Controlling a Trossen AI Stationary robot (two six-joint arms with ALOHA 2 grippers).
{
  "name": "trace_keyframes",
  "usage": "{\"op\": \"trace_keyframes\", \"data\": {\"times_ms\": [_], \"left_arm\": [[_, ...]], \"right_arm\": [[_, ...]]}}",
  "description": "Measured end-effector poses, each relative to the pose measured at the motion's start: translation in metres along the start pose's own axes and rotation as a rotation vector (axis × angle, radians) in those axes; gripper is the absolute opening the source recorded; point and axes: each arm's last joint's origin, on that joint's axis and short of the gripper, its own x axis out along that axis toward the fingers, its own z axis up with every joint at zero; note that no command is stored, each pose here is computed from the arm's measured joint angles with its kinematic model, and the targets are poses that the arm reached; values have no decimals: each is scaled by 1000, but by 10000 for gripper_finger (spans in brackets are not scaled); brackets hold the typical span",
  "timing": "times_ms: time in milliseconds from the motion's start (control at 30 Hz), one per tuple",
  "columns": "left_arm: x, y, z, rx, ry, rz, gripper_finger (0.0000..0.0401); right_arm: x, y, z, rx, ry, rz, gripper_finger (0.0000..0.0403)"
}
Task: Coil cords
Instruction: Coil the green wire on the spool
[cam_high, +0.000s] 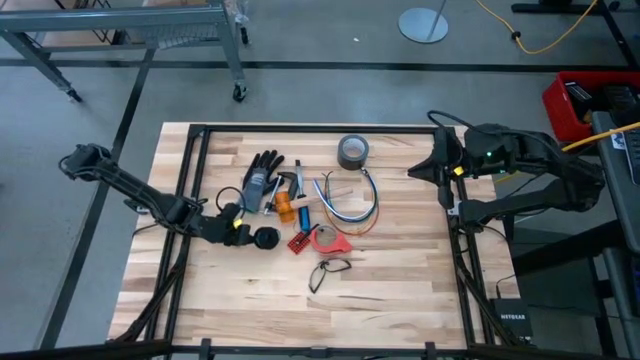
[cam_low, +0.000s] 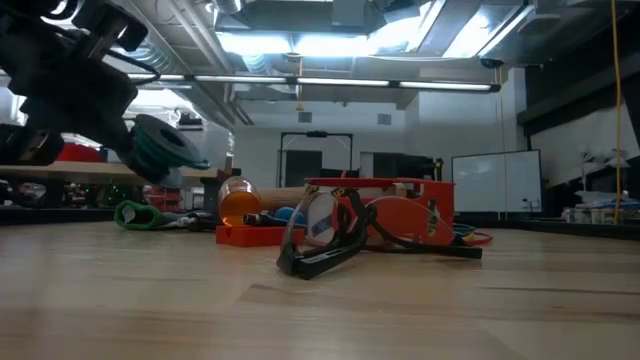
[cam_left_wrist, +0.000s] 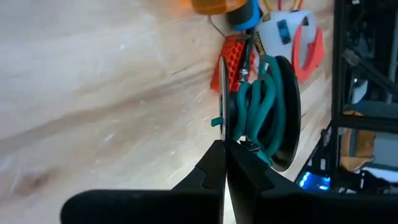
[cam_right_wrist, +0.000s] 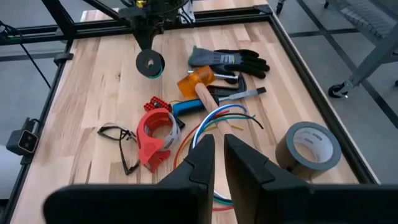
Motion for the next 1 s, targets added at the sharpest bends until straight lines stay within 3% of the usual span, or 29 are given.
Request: {"op": "trace_keyframes", "data": {"times_ms": [300, 467, 633, 1000], "left_arm": [[23, 12, -7, -97, -20, 137, 0], [41, 12, -13, -136, -20, 128, 0], [56, 21, -18, -195, 6, 206, 1], [64, 22, -17, -206, 8, 199, 11]], "right_arm": [[0, 0, 0, -4, 3, 0, 40], [0, 0, 0, -5, 2, 0, 40], [0, 0, 0, -27, 3, 0, 40], [0, 0, 0, -27, 4, 0, 40]]}}
